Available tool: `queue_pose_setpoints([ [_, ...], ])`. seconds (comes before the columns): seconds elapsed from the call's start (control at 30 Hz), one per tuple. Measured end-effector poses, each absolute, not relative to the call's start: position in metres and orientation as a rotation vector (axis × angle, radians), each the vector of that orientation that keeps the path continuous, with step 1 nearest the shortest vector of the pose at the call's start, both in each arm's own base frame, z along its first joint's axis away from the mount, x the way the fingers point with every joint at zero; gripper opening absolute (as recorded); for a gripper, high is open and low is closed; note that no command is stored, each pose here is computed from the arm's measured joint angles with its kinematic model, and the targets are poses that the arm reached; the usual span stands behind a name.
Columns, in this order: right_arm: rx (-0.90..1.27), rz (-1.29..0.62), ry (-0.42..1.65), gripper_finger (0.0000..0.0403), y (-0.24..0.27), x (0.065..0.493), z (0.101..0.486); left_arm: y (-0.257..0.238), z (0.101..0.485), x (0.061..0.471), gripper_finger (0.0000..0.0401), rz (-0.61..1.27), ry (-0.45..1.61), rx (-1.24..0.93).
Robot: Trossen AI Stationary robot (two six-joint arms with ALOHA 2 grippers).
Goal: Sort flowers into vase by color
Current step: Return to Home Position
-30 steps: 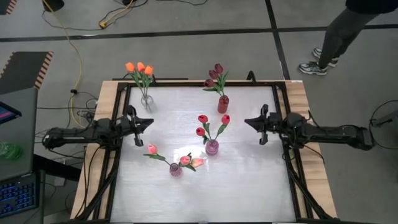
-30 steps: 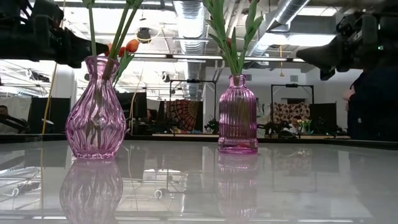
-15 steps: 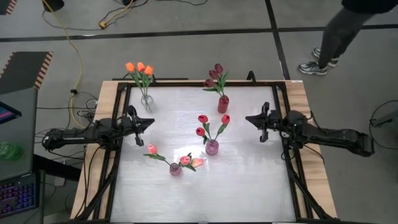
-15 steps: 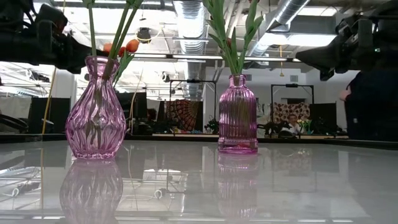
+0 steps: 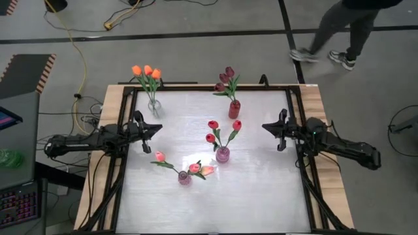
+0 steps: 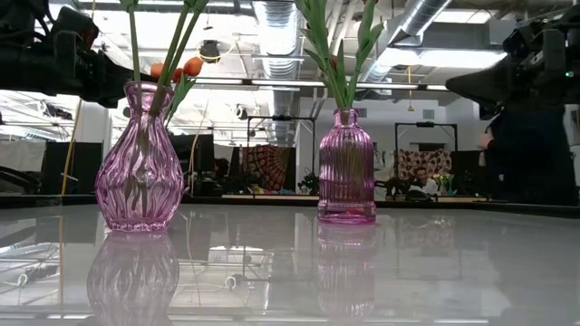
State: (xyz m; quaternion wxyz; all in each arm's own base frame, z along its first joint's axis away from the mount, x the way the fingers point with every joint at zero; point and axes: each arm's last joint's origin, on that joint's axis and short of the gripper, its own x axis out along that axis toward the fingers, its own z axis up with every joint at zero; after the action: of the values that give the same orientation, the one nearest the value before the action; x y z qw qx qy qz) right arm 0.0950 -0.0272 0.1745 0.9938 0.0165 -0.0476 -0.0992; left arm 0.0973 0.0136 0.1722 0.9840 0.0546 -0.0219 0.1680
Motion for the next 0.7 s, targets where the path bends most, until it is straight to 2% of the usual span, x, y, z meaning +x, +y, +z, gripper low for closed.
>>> queue_pose_setpoints([
  [0.2,0.041,-0.225,-0.025,0.0027,-0.0273,0.0931,0.1694,0.0137,0.1731,0.0972,0.0009,0.340,-0.054,0.109],
  [0.4,0.024,-0.332,-0.007,0.0030,-0.0301,0.0918,0.1686,0.0137,0.1728,0.0972,0.0009,0.341,-0.052,0.112],
  [0.7,-0.026,-0.337,0.007,0.0033,-0.0302,0.0918,0.1682,0.0143,0.1727,0.0970,0.0009,0.363,-0.050,0.108],
])
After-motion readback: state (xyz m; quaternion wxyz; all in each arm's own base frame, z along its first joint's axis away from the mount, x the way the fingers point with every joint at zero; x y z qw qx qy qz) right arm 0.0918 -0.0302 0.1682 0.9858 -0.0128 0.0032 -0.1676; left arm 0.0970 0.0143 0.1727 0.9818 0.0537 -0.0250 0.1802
